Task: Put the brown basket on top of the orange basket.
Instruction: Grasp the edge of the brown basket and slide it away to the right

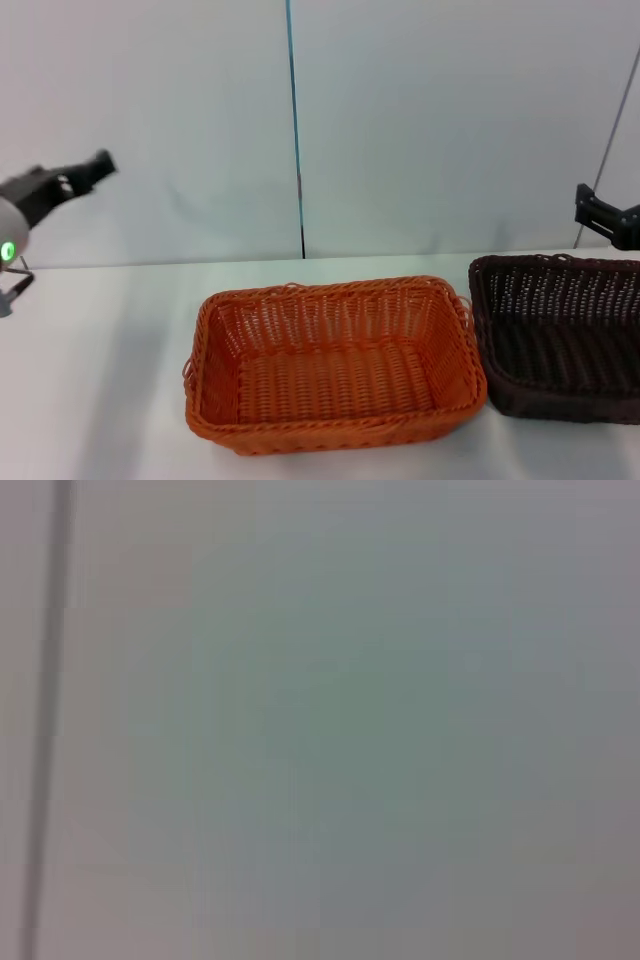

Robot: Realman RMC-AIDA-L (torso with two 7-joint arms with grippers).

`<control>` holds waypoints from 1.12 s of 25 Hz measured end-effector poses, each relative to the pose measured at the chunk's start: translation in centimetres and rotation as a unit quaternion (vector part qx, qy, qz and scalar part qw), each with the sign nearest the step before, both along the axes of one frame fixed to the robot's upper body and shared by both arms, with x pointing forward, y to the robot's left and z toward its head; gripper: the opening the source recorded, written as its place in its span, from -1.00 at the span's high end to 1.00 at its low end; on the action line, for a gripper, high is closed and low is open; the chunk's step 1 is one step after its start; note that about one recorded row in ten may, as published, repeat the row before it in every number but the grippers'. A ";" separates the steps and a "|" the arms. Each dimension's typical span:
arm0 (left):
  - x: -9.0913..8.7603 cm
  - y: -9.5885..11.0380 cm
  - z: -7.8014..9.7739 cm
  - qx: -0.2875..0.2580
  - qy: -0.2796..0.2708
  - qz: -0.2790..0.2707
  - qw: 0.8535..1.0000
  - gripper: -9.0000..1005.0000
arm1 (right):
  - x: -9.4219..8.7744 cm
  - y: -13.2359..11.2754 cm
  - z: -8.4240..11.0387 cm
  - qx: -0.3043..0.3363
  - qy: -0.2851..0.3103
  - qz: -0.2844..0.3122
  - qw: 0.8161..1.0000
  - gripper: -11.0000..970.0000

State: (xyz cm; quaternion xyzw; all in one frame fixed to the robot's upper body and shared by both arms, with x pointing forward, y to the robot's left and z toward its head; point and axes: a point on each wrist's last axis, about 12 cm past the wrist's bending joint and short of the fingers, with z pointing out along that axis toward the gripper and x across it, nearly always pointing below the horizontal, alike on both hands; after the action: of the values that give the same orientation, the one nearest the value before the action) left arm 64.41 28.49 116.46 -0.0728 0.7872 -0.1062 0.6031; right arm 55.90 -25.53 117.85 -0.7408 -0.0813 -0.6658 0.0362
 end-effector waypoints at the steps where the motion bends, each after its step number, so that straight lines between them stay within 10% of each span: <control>1: -0.3 0.2 0.0 0.012 -0.020 0.014 1.000 -0.81 | 0.0 0.0 0.3 0.003 0.006 0.002 1.000 -0.95; 10: -3.4 0.7 -1.5 0.070 -0.097 0.085 0.989 -0.81 | -0.2 -2.3 2.4 0.031 0.090 -0.005 0.995 -0.95; 28: -5.4 1.3 -3.7 0.063 -0.065 0.074 0.993 -0.81 | -0.4 -11.9 5.0 0.052 0.259 -0.126 0.956 -0.95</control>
State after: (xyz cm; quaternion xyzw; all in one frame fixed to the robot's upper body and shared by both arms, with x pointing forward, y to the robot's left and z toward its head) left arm 59.00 29.83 112.72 -0.0861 0.7437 -0.0160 0.6628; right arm 55.46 -37.42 122.85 -0.8892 0.0596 -0.4534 0.0104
